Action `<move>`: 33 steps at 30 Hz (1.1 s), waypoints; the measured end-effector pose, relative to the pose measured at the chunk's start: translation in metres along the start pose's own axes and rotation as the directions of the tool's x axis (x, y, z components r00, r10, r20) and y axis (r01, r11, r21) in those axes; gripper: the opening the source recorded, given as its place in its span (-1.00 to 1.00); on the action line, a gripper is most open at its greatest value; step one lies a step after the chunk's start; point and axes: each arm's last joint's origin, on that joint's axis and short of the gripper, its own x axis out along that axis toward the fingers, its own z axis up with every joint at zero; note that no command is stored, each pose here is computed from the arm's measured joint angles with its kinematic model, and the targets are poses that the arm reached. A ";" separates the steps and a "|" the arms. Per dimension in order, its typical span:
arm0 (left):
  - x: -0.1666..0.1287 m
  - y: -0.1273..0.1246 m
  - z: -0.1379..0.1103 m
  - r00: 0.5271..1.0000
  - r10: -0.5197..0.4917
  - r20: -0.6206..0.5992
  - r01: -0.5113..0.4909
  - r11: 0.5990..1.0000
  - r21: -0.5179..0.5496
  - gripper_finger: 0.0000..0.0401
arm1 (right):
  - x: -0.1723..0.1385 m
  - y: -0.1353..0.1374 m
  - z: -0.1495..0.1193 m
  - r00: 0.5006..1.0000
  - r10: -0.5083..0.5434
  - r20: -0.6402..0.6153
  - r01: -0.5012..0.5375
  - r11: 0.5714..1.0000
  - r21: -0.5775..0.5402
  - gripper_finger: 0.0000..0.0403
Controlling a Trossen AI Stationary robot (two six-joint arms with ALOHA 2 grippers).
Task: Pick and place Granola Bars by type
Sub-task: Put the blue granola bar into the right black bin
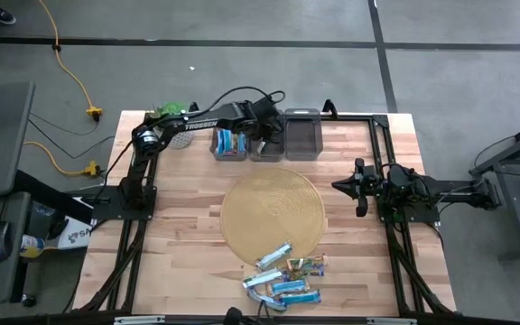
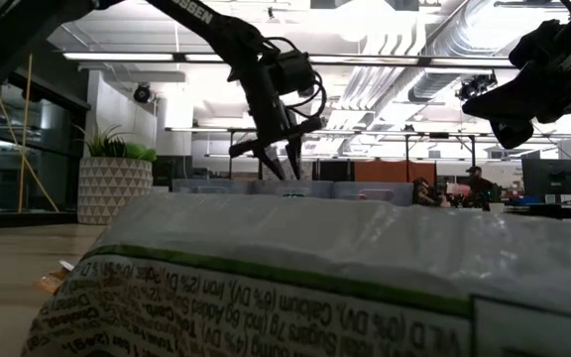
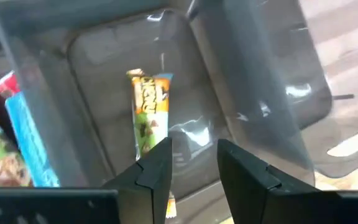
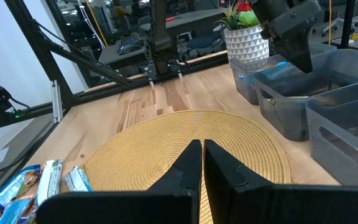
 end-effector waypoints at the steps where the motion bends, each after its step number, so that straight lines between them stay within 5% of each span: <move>1: 0.000 -0.001 0.001 1.000 -0.018 0.004 0.018 1.000 0.018 -0.38 | 0.000 0.000 0.000 1.000 0.000 0.000 0.000 1.000 0.000 -1.00; 11: -0.021 -0.029 -0.006 0.972 -0.234 -0.006 0.225 0.926 0.303 -0.38 | 0.000 0.000 0.000 1.000 0.000 0.000 0.000 1.000 0.000 -1.00; 21: -0.103 -0.044 -0.008 0.913 -0.396 0.098 0.316 0.838 0.444 -0.38 | 0.000 0.000 0.000 1.000 0.000 0.001 0.000 1.000 0.000 -1.00; 33: -0.202 -0.056 -0.063 0.871 -0.491 0.026 0.358 0.668 0.653 -0.38 | 0.000 0.000 0.000 1.000 0.000 0.000 0.000 1.000 0.000 -1.00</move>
